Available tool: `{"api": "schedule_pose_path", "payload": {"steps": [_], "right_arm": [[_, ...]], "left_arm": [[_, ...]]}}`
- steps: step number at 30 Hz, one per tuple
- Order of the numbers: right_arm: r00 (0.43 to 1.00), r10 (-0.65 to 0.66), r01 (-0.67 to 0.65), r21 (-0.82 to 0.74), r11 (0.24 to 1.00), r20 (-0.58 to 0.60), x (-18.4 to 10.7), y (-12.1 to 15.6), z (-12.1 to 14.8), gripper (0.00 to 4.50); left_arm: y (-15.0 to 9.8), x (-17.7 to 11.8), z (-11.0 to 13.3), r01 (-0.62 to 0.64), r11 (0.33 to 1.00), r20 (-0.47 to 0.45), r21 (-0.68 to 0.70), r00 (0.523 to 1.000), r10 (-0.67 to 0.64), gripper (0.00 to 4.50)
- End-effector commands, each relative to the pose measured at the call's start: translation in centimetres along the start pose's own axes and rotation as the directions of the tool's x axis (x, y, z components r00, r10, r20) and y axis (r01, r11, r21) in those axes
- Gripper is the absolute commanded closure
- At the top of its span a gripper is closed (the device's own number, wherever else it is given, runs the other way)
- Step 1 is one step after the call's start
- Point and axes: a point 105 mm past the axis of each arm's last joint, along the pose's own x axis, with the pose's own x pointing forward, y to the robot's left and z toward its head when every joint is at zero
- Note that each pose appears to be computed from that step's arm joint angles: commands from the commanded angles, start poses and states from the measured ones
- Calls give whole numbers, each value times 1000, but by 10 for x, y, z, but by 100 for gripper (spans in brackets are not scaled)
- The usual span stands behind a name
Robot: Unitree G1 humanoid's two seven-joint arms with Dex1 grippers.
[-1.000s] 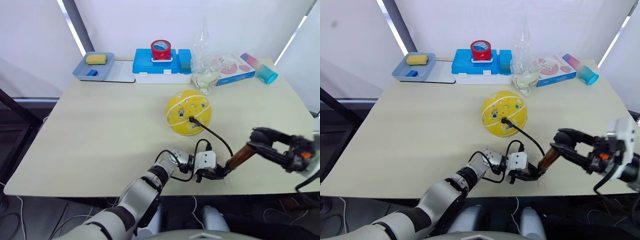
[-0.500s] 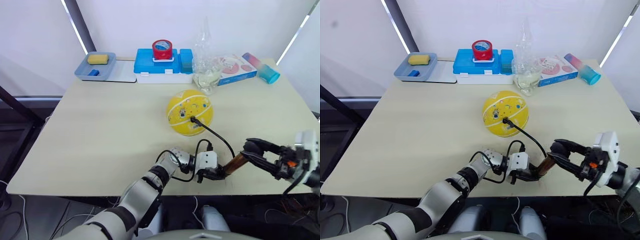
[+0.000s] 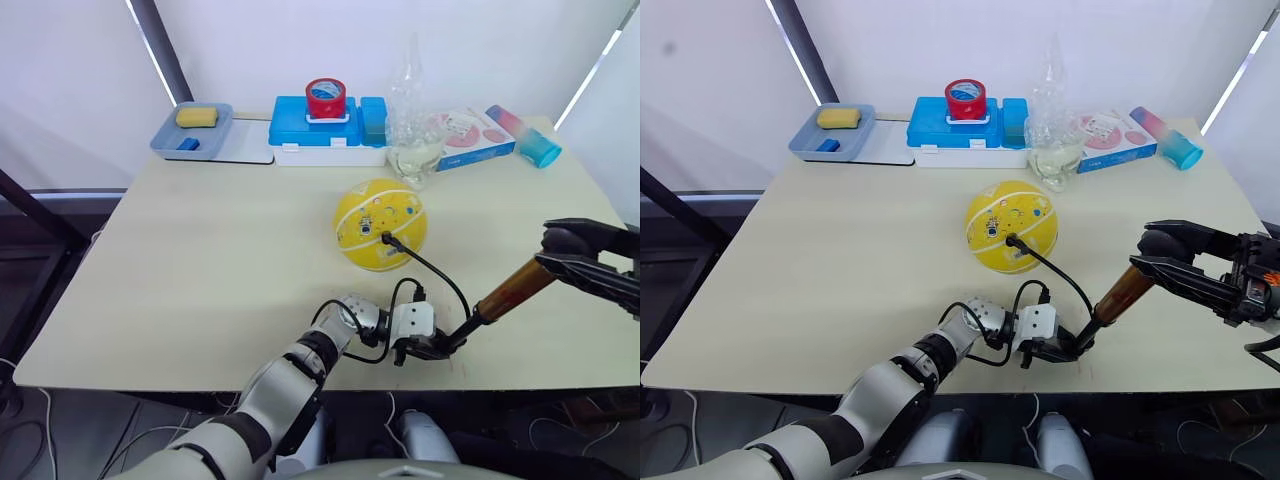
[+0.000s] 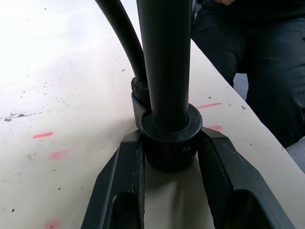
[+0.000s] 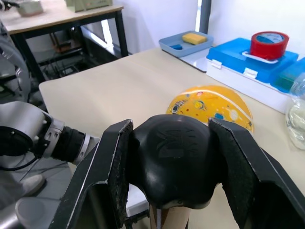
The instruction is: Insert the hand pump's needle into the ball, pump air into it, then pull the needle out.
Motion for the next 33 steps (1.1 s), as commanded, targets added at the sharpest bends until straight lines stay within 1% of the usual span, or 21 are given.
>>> {"api": "schedule_pose_path", "payload": {"steps": [1,5,7,9,11,12,15,18,21,24,28,33], "right_arm": [[998,-69,69,-66,995,11,1,-5,3,248],[997,-65,65,1,998,-34,10,-1,-33,248],[993,-82,83,7,997,-85,11,-3,-56,248],[992,-99,102,44,994,-81,13,-4,-73,248],[986,-87,96,51,994,-142,13,0,-97,248],[984,-97,106,54,993,-150,13,0,-107,248],[982,-121,131,66,989,-143,15,0,-125,248],[983,-123,131,55,990,-140,17,2,-131,248],[989,-135,138,35,990,-59,20,-1,-105,248],[991,-132,132,2,991,-32,18,-2,-85,248],[993,-116,117,-36,993,32,12,-2,-44,248],[991,-117,122,-87,989,61,0,-4,-2,248]], "left_arm": [[-15,-2,-19,62,998,-67,-34,996,-64,339],[-13,-2,-18,47,998,-60,-41,997,-50,339],[-14,-1,-18,48,998,-57,-41,997,-50,339],[-14,0,-17,50,998,-55,-41,997,-53,339],[-15,1,-17,53,998,-55,-40,997,-55,339],[-15,1,-17,52,998,-53,-41,997,-54,339],[-15,2,-16,51,998,-50,-41,997,-53,339],[-15,2,-16,50,998,-50,-40,997,-52,339],[-15,1,-18,48,998,-56,-44,997,-50,339],[-16,0,-19,54,998,-57,-45,997,-56,339],[-17,0,-19,58,997,-57,-44,997,-60,339],[-16,1,-17,61,997,-54,-40,997,-63,339]]}}
